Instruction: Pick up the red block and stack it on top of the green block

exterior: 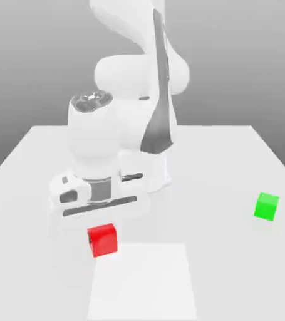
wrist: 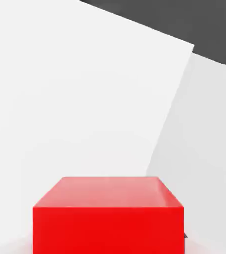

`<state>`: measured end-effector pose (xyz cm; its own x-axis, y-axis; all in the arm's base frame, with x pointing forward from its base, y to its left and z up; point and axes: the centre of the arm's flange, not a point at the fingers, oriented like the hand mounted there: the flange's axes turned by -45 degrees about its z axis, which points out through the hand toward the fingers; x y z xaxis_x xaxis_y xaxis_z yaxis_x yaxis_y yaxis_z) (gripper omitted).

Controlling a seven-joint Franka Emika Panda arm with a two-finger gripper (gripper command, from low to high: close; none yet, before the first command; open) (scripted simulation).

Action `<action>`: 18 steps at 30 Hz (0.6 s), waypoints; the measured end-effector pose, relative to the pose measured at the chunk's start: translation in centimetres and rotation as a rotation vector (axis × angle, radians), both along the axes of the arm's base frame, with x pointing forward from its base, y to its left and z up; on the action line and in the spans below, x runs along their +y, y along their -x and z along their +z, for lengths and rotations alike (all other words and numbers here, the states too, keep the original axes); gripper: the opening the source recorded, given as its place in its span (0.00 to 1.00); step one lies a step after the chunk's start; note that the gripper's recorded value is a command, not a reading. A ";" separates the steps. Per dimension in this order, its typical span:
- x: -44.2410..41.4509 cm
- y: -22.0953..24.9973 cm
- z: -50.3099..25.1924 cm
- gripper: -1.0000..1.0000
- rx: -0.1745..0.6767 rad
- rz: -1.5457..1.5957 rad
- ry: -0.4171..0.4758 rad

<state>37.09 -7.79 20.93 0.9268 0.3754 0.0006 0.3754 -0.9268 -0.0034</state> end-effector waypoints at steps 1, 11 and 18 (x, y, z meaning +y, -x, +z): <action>0.4 0.0 0.2 0.00 0.001 0.022 -0.003; 28.0 5.2 2.0 0.00 0.005 0.954 -0.021; 39.2 16.3 3.4 0.00 0.001 1.505 -0.007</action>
